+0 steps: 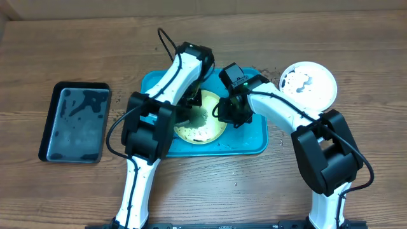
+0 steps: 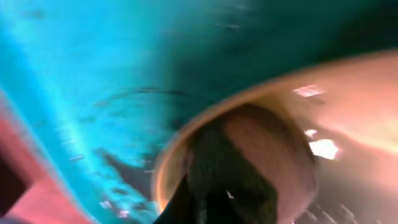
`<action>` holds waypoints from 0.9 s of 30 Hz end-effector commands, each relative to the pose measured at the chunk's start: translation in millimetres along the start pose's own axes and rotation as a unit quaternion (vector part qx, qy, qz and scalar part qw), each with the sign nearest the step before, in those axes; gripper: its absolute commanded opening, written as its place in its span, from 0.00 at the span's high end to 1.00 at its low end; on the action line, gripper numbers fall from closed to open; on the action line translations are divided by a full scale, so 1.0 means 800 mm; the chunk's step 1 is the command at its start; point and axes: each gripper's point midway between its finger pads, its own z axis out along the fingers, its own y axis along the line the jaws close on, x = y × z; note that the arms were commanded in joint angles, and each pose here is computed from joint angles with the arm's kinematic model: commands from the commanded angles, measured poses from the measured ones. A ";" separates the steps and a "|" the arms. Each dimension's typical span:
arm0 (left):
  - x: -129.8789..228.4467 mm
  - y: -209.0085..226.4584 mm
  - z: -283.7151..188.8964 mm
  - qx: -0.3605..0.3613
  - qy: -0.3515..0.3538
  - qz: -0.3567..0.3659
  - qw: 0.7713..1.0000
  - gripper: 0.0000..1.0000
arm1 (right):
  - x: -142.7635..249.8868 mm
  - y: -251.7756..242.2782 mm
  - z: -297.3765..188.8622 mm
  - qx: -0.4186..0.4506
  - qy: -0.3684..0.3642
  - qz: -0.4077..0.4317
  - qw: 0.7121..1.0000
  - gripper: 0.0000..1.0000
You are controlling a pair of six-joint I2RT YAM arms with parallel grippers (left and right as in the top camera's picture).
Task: Clean dirty plates on tray and stack at the side
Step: 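Scrub the yellow plate with the sponge while the right gripper holds it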
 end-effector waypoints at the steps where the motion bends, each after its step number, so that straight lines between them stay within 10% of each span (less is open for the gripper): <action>1: 0.027 -0.091 -0.015 0.227 0.062 0.120 0.964 0.96 | -0.009 -0.004 -0.003 0.007 -0.012 0.005 1.000 0.96; 15: 0.077 -0.129 0.018 0.240 0.114 0.146 0.953 0.96 | -0.011 -0.002 -0.003 0.002 -0.015 0.004 1.000 0.96; 27: 0.010 0.009 0.049 -0.084 -0.002 0.007 0.996 0.96 | -0.011 -0.002 -0.003 0.003 -0.015 0.004 1.000 0.96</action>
